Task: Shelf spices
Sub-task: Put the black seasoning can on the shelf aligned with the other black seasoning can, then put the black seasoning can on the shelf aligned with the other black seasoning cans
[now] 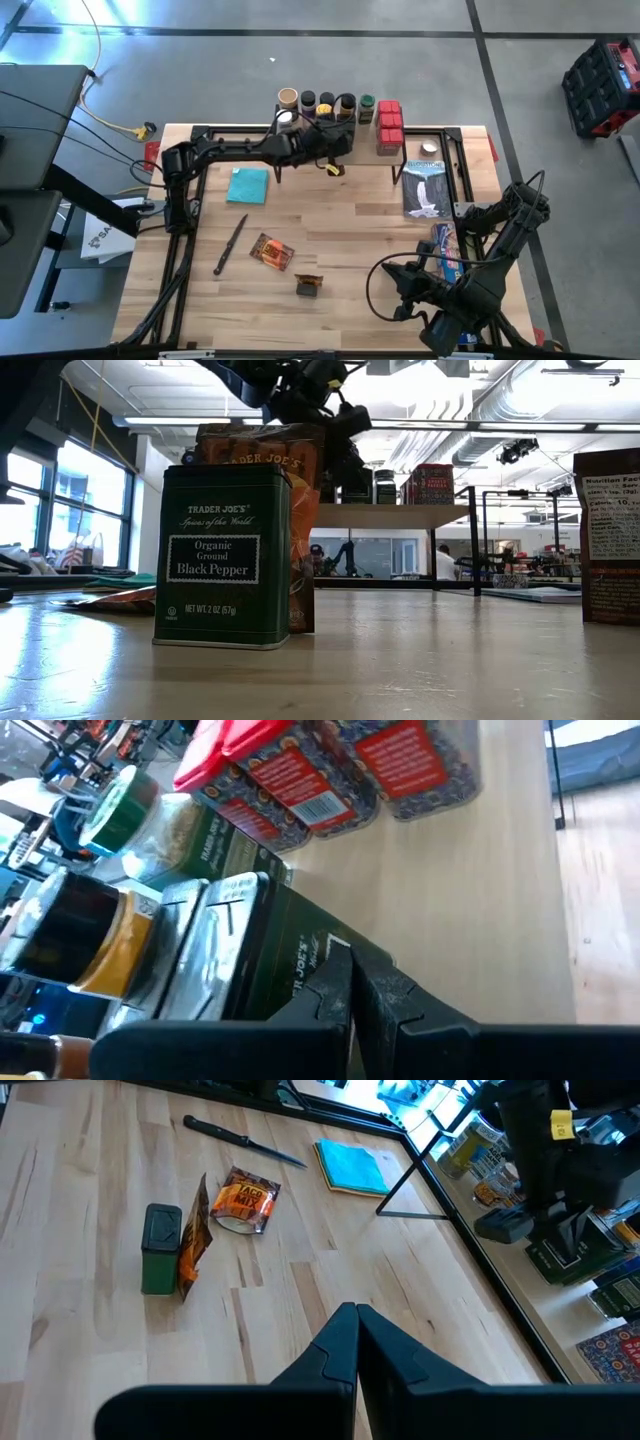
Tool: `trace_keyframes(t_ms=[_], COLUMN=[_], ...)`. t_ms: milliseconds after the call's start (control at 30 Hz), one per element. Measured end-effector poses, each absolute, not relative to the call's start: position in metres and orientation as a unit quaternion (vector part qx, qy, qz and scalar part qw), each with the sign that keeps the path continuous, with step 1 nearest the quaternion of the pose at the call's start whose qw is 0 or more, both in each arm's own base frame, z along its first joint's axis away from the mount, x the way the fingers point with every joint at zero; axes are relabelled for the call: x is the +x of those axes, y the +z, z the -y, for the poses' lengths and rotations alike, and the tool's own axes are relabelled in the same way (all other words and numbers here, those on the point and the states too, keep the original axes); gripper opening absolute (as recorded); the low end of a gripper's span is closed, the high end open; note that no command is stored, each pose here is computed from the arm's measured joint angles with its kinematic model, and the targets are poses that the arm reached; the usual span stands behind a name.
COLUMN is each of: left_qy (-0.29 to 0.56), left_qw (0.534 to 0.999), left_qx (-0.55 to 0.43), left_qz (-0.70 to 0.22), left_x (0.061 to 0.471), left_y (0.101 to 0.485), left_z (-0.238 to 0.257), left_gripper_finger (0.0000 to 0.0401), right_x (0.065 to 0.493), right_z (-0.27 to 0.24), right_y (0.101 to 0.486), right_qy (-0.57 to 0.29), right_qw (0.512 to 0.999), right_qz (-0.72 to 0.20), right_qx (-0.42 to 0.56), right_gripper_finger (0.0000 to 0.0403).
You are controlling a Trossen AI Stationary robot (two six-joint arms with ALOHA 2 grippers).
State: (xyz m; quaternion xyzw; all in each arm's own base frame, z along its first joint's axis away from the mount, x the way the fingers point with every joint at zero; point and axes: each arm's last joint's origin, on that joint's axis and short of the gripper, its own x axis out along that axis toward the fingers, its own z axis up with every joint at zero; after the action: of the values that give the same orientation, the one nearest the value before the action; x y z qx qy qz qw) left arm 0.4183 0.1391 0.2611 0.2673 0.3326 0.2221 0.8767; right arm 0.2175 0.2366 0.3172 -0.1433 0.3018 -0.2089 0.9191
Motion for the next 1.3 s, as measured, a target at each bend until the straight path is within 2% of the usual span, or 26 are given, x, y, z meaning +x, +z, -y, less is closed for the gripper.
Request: trace_keyframes(t_ms=[333, 600, 767, 967, 1167, 1300], left_qy=[0.230, 0.201, 0.162, 0.098, 0.037, 0.026], left_qw=[0.877, 0.883, 0.890, 0.907, 0.919, 0.924], left_qx=[0.265, 0.289, 0.310, 0.300, 0.272, 0.249], left_qz=[-0.329, -0.310, -0.291, -0.278, -0.284, -0.290], left_x=[0.417, 0.425, 0.422, 0.388, 0.344, 0.315], left_y=[0.262, 0.277, 0.305, 0.339, 0.331, 0.316], left_z=[-0.145, -0.111, -0.067, 0.004, 0.079, 0.119], left_gripper_finger=[0.0000, 0.0000, 0.0000, 0.0000, 0.0000, 0.0000], right_x=[0.217, 0.217, 0.217, 0.217, 0.215, 0.215], right_z=[-0.237, -0.237, -0.237, -0.237, -0.239, -0.239], right_y=[0.317, 0.317, 0.317, 0.317, 0.317, 0.317], right_qy=[-0.209, -0.209, -0.209, -0.208, -0.204, -0.205], right_qw=[0.919, 0.919, 0.919, 0.919, 0.921, 0.921], right_qz=[-0.302, -0.302, -0.302, -0.303, -0.301, -0.300], right_qx=[-0.143, -0.143, -0.143, -0.139, -0.141, -0.142], right_gripper_finger=[0.0000, 0.0000, 0.0000, 0.0000, 0.0000, 0.0000])
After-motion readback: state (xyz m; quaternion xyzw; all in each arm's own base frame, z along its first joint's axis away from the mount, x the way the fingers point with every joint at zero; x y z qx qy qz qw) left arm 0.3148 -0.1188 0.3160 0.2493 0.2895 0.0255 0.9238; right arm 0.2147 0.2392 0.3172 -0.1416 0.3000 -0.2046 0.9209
